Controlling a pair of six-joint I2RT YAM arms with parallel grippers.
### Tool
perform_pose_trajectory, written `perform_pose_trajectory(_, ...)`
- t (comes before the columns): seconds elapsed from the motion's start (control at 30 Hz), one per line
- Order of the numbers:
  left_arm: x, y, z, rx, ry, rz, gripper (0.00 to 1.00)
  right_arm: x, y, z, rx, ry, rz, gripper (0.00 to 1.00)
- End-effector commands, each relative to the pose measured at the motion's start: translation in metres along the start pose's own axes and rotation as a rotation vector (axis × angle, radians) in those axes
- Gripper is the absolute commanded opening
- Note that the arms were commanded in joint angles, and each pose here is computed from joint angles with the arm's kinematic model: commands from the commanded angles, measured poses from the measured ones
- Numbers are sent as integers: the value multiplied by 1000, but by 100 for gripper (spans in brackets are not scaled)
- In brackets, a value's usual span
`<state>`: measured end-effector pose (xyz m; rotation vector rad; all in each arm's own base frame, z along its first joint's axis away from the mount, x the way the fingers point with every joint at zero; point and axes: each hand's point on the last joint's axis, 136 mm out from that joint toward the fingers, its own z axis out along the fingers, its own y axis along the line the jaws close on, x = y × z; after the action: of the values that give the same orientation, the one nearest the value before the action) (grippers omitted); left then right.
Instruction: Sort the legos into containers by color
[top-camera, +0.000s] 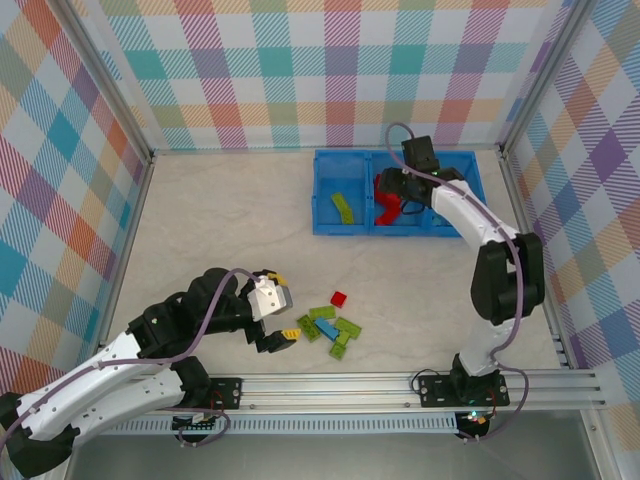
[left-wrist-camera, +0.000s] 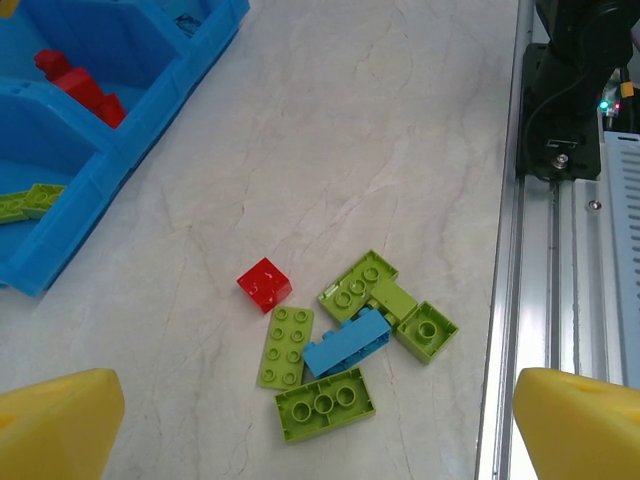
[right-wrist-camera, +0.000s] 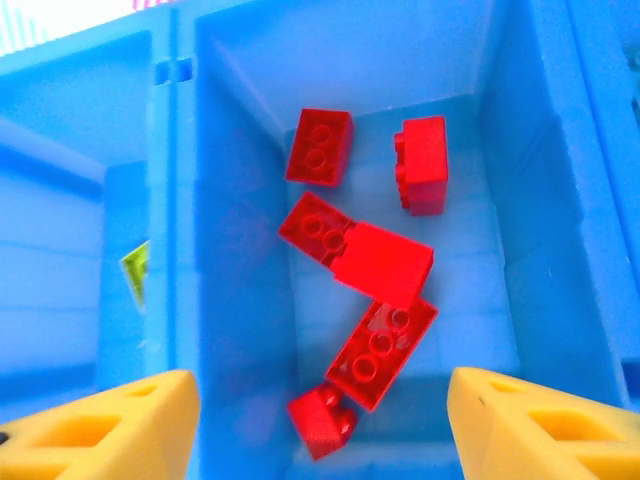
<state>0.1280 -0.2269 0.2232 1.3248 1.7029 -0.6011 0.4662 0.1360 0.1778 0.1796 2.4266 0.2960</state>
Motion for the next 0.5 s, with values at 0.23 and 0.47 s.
perform_pose_trajectory(0.23,-3,-6,-10,11,-55,172,100,133,54,-104,-240,117,-41,70)
perform_pose_trajectory(0.47,8,-23,-3,109,-43,274,100,252,76,-101,-261,374,-28,76)
